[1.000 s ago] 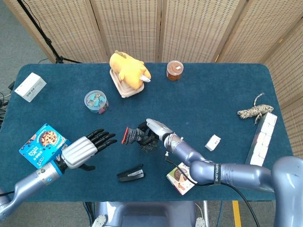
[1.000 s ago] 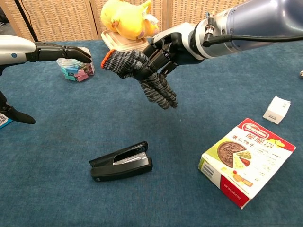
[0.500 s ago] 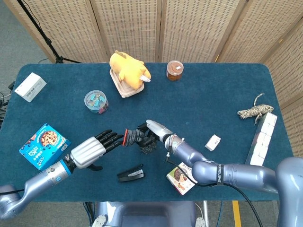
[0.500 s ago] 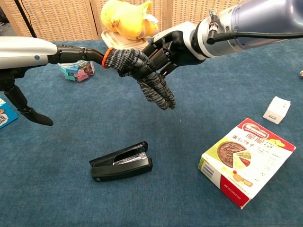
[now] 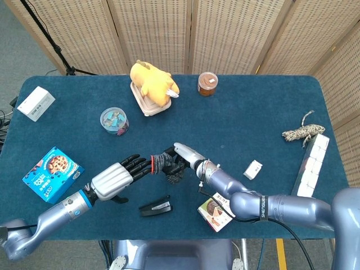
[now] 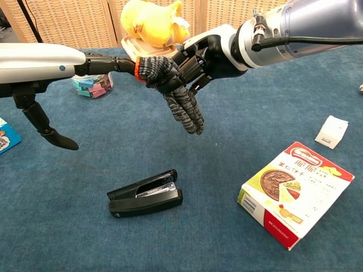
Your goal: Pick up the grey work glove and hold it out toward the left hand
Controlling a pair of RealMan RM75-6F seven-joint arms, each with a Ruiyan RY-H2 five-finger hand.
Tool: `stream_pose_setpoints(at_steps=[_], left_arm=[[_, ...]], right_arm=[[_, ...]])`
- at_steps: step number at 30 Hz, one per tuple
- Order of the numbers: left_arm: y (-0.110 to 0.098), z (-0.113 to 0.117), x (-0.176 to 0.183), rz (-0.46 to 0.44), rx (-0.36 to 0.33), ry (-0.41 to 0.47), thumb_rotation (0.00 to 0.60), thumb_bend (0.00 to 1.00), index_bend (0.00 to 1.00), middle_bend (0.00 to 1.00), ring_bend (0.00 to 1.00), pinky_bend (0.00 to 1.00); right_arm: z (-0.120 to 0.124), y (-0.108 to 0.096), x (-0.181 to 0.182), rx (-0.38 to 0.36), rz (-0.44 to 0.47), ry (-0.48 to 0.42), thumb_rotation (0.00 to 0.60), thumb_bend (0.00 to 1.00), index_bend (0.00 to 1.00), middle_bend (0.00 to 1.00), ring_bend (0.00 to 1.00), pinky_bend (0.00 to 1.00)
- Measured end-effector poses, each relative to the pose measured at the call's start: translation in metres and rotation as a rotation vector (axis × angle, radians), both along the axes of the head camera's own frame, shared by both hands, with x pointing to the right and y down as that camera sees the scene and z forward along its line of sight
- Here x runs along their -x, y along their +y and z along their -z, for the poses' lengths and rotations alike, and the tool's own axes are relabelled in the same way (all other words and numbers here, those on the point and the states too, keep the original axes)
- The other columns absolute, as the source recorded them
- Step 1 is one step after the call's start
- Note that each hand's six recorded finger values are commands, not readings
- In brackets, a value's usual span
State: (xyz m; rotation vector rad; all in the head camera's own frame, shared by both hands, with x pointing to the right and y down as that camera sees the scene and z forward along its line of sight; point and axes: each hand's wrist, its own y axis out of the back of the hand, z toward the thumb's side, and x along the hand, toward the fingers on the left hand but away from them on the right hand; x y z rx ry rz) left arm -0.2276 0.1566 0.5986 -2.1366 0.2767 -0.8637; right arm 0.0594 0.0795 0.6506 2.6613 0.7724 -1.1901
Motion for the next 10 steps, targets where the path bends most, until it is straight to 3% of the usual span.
stream_pose_setpoints(at_steps=[10], left_arm=[[0.0012,-0.0004,-0.009,-0.004,-0.006,-0.013,0.6,0.09,0.07,0.0,0.0,0.0]], right_arm=[[0.0033,-0.0033,-0.0023,-0.001,-0.012,-0.008,0.6,0.45,0.61,0.52,0.37,0.43]])
